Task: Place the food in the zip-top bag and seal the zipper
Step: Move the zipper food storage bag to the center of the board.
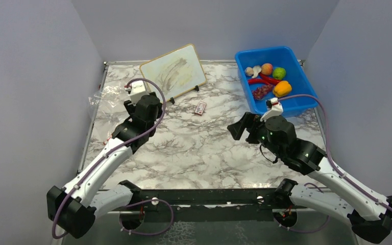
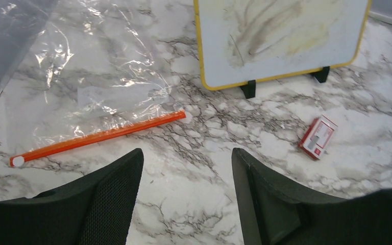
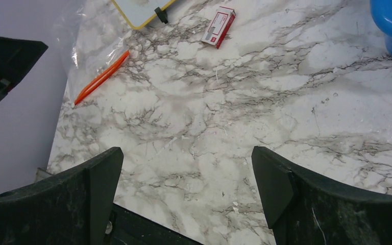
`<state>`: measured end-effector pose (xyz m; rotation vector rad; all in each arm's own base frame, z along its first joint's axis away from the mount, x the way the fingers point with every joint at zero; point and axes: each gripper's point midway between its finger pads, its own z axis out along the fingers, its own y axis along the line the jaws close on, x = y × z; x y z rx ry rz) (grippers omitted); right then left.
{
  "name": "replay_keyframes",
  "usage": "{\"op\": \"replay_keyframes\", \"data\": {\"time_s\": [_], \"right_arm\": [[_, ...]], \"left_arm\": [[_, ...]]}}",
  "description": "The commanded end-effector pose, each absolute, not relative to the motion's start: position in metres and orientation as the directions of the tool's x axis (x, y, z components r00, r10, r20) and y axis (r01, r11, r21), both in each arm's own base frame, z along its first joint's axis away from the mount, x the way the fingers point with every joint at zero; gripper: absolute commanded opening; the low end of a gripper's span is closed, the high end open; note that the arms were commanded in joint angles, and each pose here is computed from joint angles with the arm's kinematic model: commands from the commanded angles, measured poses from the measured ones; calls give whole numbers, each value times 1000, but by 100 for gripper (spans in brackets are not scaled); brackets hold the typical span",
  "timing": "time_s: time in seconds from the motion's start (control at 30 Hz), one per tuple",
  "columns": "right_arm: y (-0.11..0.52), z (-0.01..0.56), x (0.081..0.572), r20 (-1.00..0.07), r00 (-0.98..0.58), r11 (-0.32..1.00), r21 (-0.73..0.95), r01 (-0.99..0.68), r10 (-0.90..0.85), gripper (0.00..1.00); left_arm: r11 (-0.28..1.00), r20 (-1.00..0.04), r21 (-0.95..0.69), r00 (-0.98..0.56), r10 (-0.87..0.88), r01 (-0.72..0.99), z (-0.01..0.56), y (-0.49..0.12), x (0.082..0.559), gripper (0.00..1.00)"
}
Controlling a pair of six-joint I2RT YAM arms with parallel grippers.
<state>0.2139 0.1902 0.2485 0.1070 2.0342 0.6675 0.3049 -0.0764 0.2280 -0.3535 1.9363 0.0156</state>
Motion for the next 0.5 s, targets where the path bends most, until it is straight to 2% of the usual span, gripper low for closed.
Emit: {"op": "replay_keyframes", "data": {"time_s": [0.0, 0.2, 0.37, 0.47], "right_arm": [[202, 253, 208, -771, -546, 813, 524, -254, 327, 99], [203, 255, 205, -760, -553, 796, 546, -260, 341, 98], [199, 259, 203, -765, -539, 791, 552, -264, 353, 97], [198, 261, 202, -762, -535, 785, 561, -263, 365, 97]], "left_arm": [[889, -899, -151, -314, -305, -432, 223, -45, 320, 66], [753, -767, -288, -328, -551, -591, 180, -6, 343, 68], [705, -760, -194, -349, -548, -683, 152, 21, 354, 68], [670, -774, -89, -372, -512, -737, 133, 44, 357, 64]]}}
